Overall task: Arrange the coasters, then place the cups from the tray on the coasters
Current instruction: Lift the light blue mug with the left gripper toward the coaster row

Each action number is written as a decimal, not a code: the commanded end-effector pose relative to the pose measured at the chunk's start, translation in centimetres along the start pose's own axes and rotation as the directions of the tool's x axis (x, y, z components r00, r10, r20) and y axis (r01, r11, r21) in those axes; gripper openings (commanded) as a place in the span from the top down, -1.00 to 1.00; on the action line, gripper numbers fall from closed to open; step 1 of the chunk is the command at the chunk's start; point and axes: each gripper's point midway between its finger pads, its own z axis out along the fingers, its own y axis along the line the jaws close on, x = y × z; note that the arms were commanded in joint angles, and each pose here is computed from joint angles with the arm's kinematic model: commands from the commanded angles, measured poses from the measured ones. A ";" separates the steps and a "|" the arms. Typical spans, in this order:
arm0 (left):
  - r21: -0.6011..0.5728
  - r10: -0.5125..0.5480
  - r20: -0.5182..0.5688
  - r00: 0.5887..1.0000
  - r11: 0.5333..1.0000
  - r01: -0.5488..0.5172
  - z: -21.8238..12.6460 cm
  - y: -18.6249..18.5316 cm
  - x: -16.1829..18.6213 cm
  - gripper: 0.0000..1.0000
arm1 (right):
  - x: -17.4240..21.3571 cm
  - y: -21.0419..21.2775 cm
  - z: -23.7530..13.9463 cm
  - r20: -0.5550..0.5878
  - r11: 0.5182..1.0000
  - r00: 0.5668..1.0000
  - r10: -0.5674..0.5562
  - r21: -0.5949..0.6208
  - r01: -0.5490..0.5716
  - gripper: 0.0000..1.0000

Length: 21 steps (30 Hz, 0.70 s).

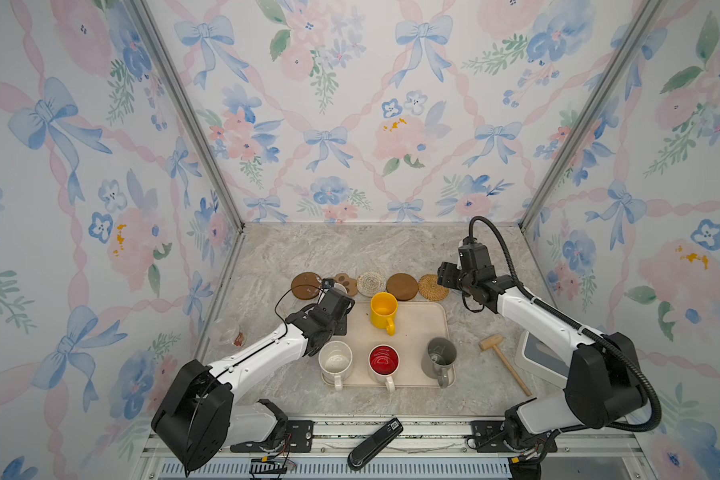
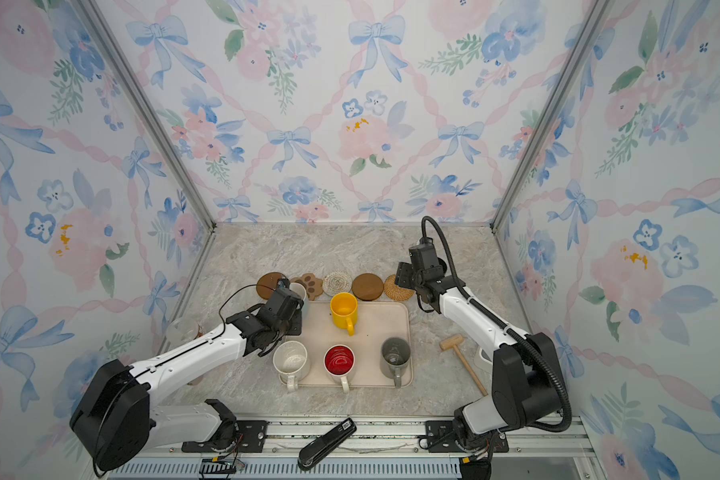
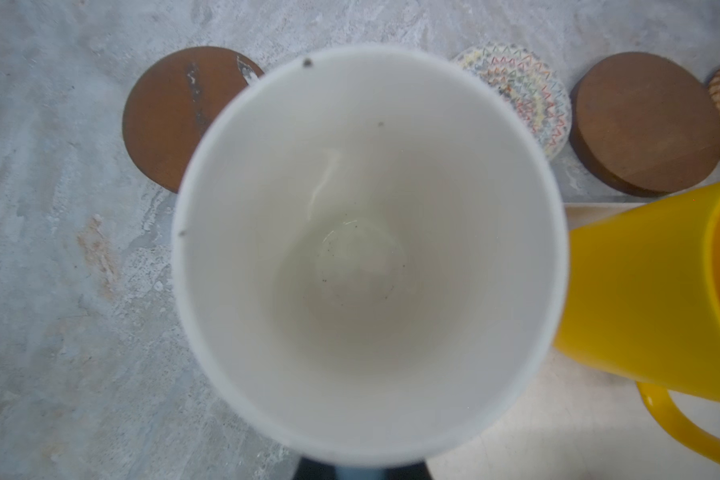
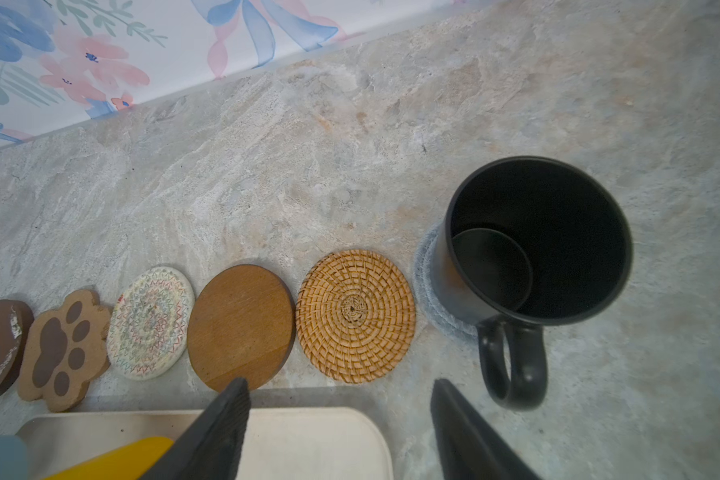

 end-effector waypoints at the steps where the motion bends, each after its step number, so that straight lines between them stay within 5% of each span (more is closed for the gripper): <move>1: 0.007 -0.031 0.131 0.991 1.000 0.030 -1.4 0.0 -3.2 1.00 | -0.7 0.2 0.2 0.002 1.000 1.000 0.018 -0.009 -0.018 -0.43; 21: -0.019 -0.147 0.259 0.955 0.987 0.157 0.8 6.5 -9.0 1.00 | -0.5 0.4 0.9 -0.016 1.000 1.000 0.008 -0.015 -0.008 -0.43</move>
